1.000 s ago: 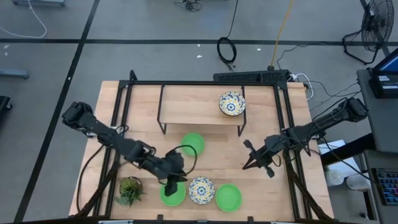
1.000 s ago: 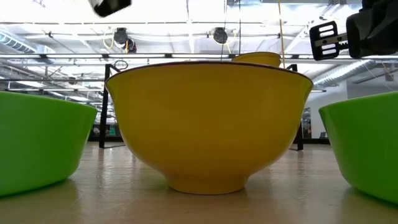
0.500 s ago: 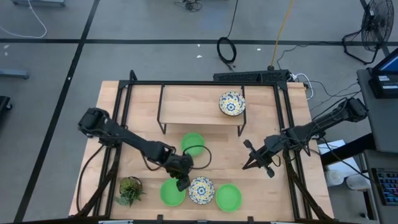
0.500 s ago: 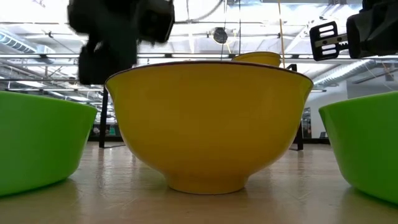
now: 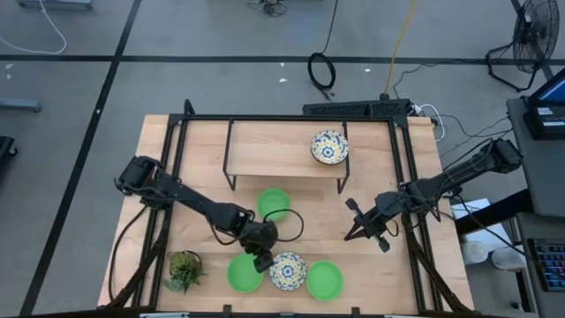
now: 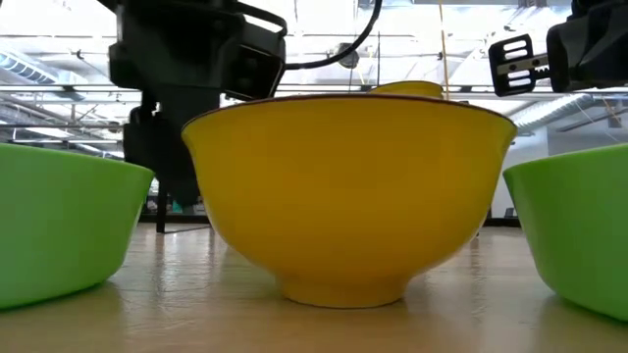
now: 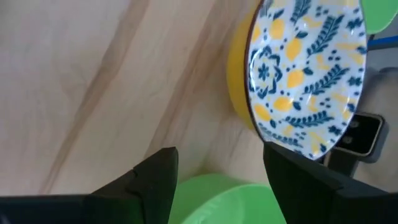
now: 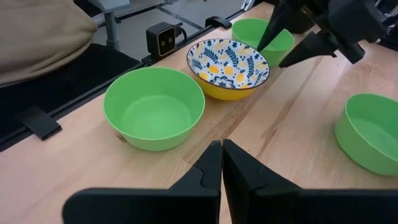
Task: Pick & Place Mini bowls
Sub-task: Stack the white bowl on top of the white bowl on the shelf
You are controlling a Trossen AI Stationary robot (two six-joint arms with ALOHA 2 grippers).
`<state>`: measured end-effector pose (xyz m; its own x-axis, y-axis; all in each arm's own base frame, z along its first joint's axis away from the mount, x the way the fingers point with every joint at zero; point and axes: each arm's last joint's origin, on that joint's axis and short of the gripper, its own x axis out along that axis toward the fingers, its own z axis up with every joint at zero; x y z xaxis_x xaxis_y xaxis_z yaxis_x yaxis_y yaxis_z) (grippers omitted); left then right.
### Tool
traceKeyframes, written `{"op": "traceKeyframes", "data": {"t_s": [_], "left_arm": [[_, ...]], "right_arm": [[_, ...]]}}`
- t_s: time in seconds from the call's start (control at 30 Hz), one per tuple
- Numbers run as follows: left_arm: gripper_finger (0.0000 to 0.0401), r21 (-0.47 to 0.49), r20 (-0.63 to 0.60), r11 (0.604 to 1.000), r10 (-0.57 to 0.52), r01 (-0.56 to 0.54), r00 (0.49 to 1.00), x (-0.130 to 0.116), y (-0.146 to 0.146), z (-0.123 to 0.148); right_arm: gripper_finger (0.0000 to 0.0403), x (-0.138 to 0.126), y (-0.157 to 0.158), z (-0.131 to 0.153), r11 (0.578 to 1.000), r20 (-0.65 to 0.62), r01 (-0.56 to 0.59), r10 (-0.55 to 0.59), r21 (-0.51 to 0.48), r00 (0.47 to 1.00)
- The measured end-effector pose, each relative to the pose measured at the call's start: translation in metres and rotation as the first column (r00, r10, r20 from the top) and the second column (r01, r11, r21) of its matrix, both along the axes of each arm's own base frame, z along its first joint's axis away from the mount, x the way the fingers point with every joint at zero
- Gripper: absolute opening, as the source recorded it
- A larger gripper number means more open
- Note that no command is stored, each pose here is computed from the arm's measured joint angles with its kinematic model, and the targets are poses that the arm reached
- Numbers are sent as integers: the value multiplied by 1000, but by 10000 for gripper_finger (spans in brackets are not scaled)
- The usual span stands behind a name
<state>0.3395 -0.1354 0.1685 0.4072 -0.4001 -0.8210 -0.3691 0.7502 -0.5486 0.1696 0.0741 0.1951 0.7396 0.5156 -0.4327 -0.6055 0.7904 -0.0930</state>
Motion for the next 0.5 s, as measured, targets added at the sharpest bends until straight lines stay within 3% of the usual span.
{"op": "traceKeyframes", "data": {"t_s": [0.2, 0.5], "left_arm": [[239, -46, 63, 999, -1, 4, 998, 7, 3, 4], [239, 0, 70, 1000, -25, 25, 997, 6, 4, 3]], "right_arm": [[0, 0, 0, 0, 1000, -1, 0, 0, 0, 1000], [0, 0, 0, 0, 1000, -1, 0, 0, 0, 1000]]}}
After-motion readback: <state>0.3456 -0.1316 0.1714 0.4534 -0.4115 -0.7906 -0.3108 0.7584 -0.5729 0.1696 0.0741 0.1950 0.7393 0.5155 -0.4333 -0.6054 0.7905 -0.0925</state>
